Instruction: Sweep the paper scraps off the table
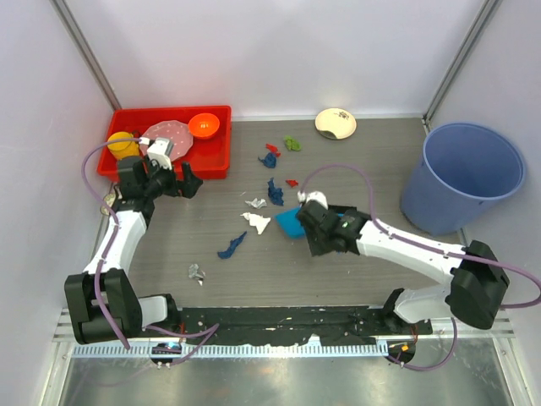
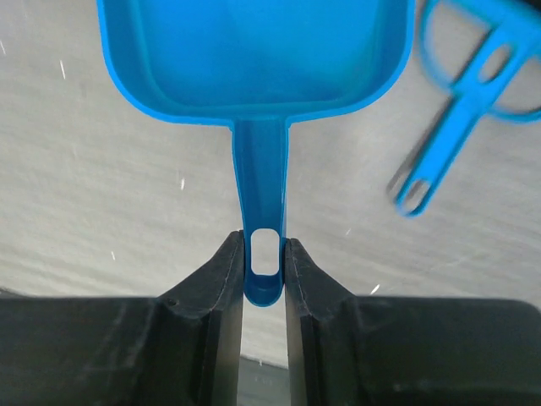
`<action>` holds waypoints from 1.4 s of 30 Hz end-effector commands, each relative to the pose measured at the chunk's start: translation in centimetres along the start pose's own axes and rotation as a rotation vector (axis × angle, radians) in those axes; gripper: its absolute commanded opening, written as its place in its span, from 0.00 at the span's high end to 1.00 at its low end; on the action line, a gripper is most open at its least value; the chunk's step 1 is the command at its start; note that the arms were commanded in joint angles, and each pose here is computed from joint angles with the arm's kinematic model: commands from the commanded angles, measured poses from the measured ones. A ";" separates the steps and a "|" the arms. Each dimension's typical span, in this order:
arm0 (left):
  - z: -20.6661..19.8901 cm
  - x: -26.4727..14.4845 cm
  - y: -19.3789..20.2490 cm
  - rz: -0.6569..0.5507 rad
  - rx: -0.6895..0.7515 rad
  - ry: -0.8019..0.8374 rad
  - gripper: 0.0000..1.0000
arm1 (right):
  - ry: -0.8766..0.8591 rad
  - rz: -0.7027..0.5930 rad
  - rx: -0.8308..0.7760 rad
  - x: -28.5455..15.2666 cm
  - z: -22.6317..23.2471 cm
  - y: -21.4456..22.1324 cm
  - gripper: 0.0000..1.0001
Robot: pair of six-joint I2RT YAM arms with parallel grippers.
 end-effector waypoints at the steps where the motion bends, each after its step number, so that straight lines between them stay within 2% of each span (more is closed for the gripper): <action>1: 0.1 -0.2 -1.7 -0.026 0.020 -0.005 0.00 | 0.012 0.130 -0.037 0.4 0.9 5.7 0.99; 7: -0.2 -0.5 -2.2 -0.031 0.022 0.002 0.00 | 0.109 0.191 -0.116 2.5 -0.1 8.7 0.99; 10: -0.3 -0.7 -2.3 -0.033 0.026 0.005 0.00 | 0.105 0.231 -0.137 3.2 0.1 9.6 0.99; 12: -0.3 -0.7 -2.5 -0.036 0.027 0.008 0.00 | 0.083 0.256 -0.150 3.1 0.5 9.8 0.89; 13: -0.3 -0.7 -2.4 -0.032 0.024 0.008 0.00 | 0.076 0.260 -0.153 3.0 0.6 9.8 0.79; 14: -0.3 -0.7 -2.5 -0.033 0.023 0.008 0.00 | 0.065 0.266 -0.154 2.8 0.7 9.9 0.59; 15: -0.2 -0.7 -2.6 -0.036 0.025 0.008 0.00 | 0.053 0.261 -0.156 2.5 0.9 9.5 0.52; 17: -0.3 -0.6 -2.5 -0.032 0.026 0.010 0.00 | 0.034 0.230 -0.154 1.8 1.1 8.7 0.43; 19: -0.3 -0.5 -2.3 -0.029 0.026 0.014 0.00 | 0.002 0.181 -0.169 0.9 1.7 7.2 0.38; 20: -0.2 -0.4 -2.2 -0.027 0.027 0.014 0.00 | -0.014 0.140 -0.167 0.1 1.9 6.2 0.32; 23: -0.3 -0.5 -2.1 -0.024 0.028 0.016 0.00 | 0.004 0.008 -0.140 -1.6 1.9 2.7 0.22; 26: -0.4 -0.6 -2.3 -0.029 0.028 0.018 0.00 | 0.076 -0.114 0.013 -2.7 -0.5 -0.9 0.21; 29: -0.5 -0.6 -2.4 -0.033 0.026 0.022 0.00 | 0.145 -0.126 0.237 -1.4 -5.4 -2.5 0.27; 32: -0.7 -0.6 -2.2 -0.030 0.023 0.035 0.00 | 0.207 -0.127 0.366 0.4 -9.3 -2.5 0.29; 36: -0.7 -0.5 -2.0 -0.024 0.022 0.039 0.00 | 0.221 -0.092 0.378 2.6 -10.2 -1.6 0.27; 37: -0.7 -0.5 -2.0 -0.024 0.020 0.039 0.00 | 0.232 -0.038 0.360 4.0 -10.2 -0.9 0.25; 42: -0.8 -0.6 -2.1 -0.030 0.022 0.041 0.00 | 0.290 0.063 0.334 6.5 -10.7 1.0 0.27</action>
Point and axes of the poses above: each gripper's point midway between its finger pads, its own x axis out along the fingers, its own z axis along the line the jaws close on, y = z × x, the point moved 2 cm from there along -x, back along the fingers, and after that the axes turned 5 degrees about x, right-handed, at the moved point
